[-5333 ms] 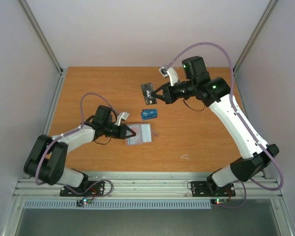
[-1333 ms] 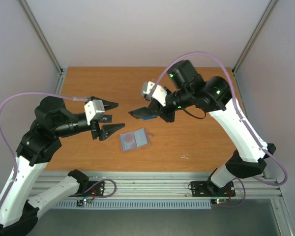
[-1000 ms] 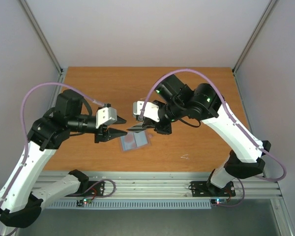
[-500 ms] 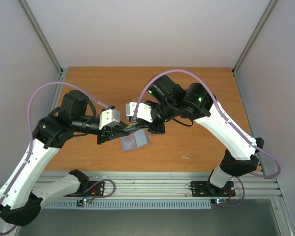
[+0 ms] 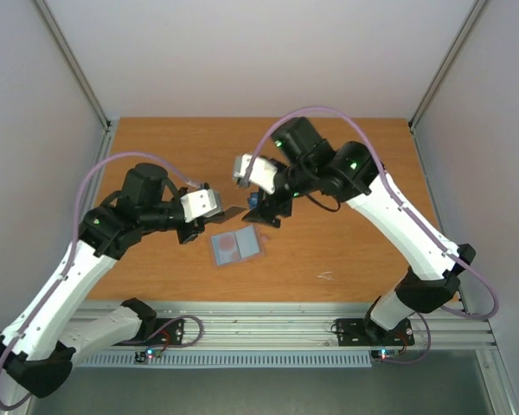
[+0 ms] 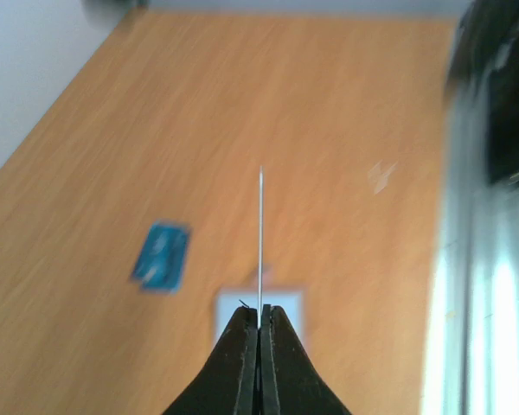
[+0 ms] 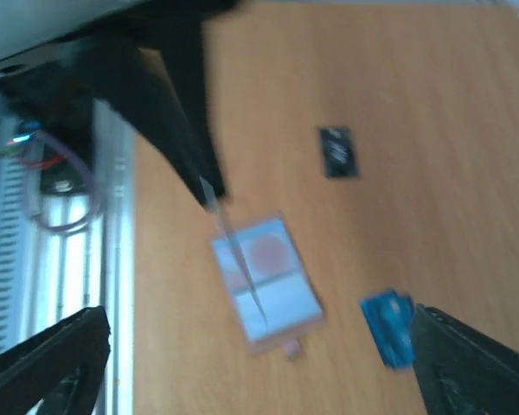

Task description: Take the credit cards out of the card holder

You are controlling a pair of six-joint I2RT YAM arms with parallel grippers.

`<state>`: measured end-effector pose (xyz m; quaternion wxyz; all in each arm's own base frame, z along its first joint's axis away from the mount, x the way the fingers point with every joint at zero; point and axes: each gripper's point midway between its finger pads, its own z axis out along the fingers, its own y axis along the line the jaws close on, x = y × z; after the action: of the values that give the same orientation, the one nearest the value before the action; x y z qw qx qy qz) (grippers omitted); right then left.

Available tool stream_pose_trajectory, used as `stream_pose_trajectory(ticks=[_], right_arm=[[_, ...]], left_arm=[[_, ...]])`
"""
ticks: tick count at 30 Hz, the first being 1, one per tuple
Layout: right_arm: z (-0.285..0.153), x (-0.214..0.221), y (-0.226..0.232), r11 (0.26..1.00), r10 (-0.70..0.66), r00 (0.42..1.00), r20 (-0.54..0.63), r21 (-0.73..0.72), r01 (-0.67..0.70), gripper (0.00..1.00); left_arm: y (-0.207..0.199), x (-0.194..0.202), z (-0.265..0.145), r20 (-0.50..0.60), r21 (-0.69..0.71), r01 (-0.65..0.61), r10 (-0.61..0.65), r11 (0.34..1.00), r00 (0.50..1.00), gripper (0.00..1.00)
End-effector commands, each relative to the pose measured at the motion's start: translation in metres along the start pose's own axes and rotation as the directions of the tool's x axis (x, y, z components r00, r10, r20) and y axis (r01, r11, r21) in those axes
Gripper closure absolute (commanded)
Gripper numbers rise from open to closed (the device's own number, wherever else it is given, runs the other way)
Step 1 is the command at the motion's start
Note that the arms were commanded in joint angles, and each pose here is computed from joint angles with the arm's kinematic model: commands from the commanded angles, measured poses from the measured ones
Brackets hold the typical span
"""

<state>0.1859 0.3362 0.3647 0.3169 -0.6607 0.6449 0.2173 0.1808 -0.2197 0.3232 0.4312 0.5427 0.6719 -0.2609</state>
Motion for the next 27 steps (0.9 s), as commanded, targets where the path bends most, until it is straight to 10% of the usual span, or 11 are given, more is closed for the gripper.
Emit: stream_pose_trajectory(ticks=[1,6,13,27], right_arm=[[-0.037,0.005,-0.072,0.950,0.205,0.958,0.201,0.195,-0.244,0.02],[-0.059,0.015,-0.093,0.918,0.216,0.935,0.281,0.268,-0.293,0.02],[-0.058,0.026,-0.088,0.928,0.199,0.951,0.237,0.266,-0.261,0.02],[-0.058,0.050,-0.099,0.912,0.246,0.948,0.204,0.282,-0.297,0.02]], left_arm=[[0.075,0.074,0.011,-0.276,-0.281,-0.270,0.192,0.921,0.942,1.00],[0.143,0.151,0.026,-0.482,-0.278,-0.621,0.452,0.733,0.750,1.00],[0.206,0.205,0.057,-0.577,-0.217,-0.793,0.580,0.570,0.575,1.00],[0.217,0.272,0.061,-0.603,-0.144,-0.737,0.532,0.660,0.595,1.00]])
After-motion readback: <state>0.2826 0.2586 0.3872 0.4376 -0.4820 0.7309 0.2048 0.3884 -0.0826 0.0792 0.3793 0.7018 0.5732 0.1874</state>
